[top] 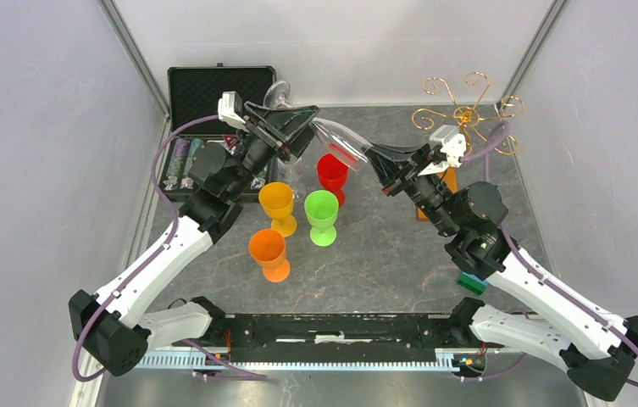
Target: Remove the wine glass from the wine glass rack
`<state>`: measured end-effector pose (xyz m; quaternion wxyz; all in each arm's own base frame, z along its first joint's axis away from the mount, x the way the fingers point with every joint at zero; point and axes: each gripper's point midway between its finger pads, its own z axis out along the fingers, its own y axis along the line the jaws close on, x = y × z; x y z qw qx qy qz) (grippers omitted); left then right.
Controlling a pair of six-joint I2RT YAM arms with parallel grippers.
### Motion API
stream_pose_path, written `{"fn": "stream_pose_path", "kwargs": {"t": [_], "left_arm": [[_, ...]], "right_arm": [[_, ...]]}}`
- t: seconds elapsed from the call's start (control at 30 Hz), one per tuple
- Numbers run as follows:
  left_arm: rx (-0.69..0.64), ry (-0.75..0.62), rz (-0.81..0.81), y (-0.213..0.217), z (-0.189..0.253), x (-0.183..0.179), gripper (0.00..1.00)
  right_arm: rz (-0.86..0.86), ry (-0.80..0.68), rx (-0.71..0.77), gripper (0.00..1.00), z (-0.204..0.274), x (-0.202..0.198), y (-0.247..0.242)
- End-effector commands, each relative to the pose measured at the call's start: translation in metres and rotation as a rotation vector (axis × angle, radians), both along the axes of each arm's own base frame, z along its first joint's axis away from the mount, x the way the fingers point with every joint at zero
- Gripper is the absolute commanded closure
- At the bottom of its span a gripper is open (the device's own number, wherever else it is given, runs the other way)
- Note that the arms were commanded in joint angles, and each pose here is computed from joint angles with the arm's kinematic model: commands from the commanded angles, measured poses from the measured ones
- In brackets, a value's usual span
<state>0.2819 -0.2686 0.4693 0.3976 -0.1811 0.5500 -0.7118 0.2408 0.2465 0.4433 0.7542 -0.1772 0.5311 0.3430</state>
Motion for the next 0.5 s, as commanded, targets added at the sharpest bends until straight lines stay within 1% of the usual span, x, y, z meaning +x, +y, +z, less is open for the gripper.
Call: {"fn": "stream_pose_path", "kwargs": {"t": [0.0,0.1,0.23,0.3,0.37,0.4,0.47], "left_arm": [[0.031,-0.082,-0.063,-0.007,0.001,-0.014,0.25],[0.06,-0.112,-0.055,-0.004,-0.005,-0.02,0.13],[0.144,-0.17,-0.011,0.008,-0.015,-0.034,0.01],[0.225,-0.221,0.021,0.015,-0.018,-0.042,0.0],[0.348,-0.264,0.04,0.019,-0.026,-0.047,0.0],[0.428,-0.303,0.049,0.021,-0.029,-0.048,0.0],[0.608,-0.326,0.08,0.029,-0.038,-0.045,0.0]], "right_arm": [[-0.055,-0.023,0.104,1.0,0.042,-0.007,-0.024],[-0.1,0.004,0.096,1.0,0.045,-0.007,-0.037],[-0.154,0.071,0.001,1.0,0.035,-0.011,-0.053],[-0.165,0.111,-0.082,1.0,0.024,-0.017,-0.061],[-0.175,0.16,-0.162,1.0,0.011,-0.024,-0.071],[-0.186,0.188,-0.202,1.0,0.004,-0.027,-0.078],[-0.213,0.236,-0.266,1.0,-0.007,-0.033,-0.09]]}}
